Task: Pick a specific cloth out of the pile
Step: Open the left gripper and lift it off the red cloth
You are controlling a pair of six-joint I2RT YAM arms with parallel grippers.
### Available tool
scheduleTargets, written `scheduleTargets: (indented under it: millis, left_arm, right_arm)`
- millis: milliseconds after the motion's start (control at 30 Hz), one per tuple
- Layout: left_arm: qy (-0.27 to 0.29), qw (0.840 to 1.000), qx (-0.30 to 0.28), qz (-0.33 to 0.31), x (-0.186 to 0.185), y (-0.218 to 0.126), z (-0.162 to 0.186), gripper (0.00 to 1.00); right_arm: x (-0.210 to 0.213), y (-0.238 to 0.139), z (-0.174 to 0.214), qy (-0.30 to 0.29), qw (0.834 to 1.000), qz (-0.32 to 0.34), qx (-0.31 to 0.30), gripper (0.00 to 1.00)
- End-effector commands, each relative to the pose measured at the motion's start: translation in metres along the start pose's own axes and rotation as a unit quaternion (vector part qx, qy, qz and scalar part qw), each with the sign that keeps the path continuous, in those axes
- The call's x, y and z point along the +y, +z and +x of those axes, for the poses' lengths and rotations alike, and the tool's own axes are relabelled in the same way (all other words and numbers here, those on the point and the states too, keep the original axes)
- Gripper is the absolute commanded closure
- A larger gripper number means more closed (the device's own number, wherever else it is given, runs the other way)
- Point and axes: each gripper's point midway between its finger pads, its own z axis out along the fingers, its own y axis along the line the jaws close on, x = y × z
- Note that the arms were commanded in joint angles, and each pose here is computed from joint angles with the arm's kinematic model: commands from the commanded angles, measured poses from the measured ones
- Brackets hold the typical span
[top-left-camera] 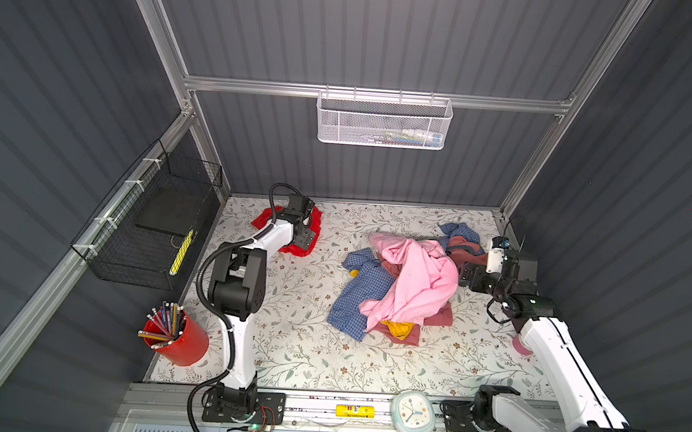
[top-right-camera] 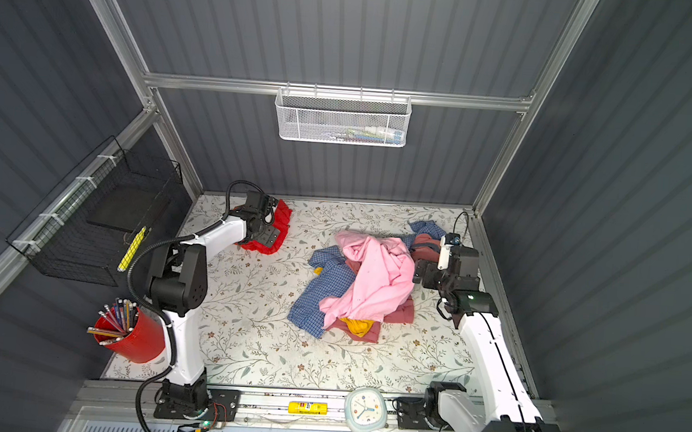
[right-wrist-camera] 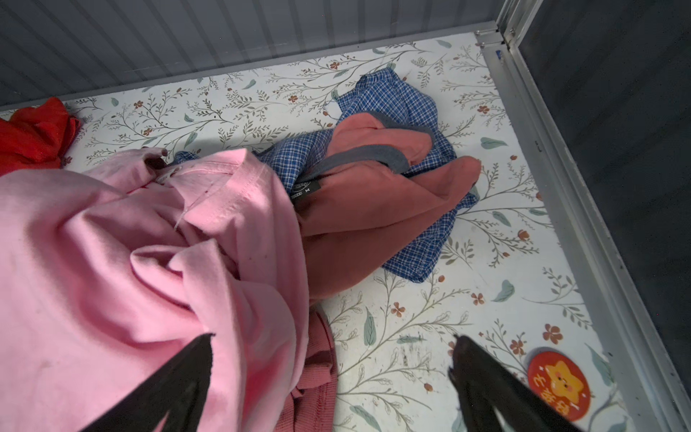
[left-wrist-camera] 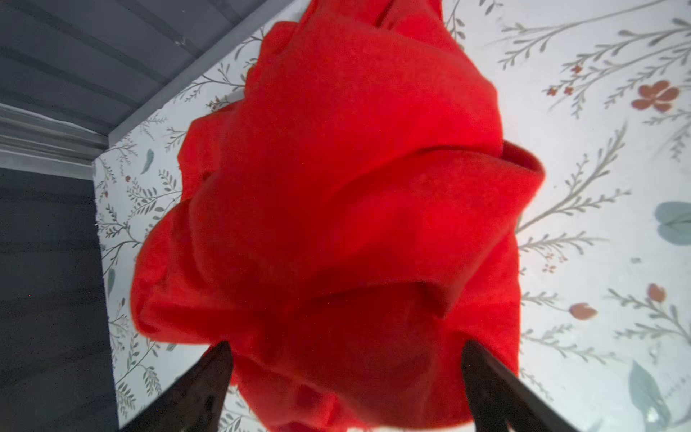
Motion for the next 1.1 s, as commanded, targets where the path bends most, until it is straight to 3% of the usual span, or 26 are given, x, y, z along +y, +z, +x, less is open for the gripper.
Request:
scheduleTargets:
  millis: [0, 100, 233, 567, 800, 1067]
  left_arm:
    - [-0.036, 0.999, -0.032, -0.002, 0.009, -0.019, -0.008, 0.00]
    - [-0.048, 0.998, -0.032, -0.003, 0.010, -0.025, -0.004, 0.00]
    - [-0.114, 0.992, -0.045, 0.000, 0.009, -0.033, 0.006, 0.00]
    - [-0.252, 0.964, -0.083, 0.001, 0.012, -0.062, 0.030, 0.00]
    - [-0.290, 0.952, -0.098, -0.024, 0.021, -0.088, 0.054, 0.00]
    - [-0.325, 0.938, -0.107, -0.058, 0.031, -0.108, 0.091, 0.00]
  right_arm:
    - [0.001, -0.011, -0.011, -0.012, 1.000, 0.000, -0.027, 0.01]
    - [0.003, -0.016, -0.008, -0.016, 0.999, -0.009, -0.035, 0.01]
    - [0.010, -0.020, -0.003, -0.018, 0.998, -0.032, -0.048, 0.01]
    - [0.012, -0.031, 0.014, -0.025, 0.997, -0.042, -0.065, 0.01]
    - [0.006, -0.023, 0.026, -0.035, 0.995, -0.029, -0.085, 0.01]
    - [-0.018, -0.006, 0.024, -0.026, 0.987, 0.029, -0.157, 0.01]
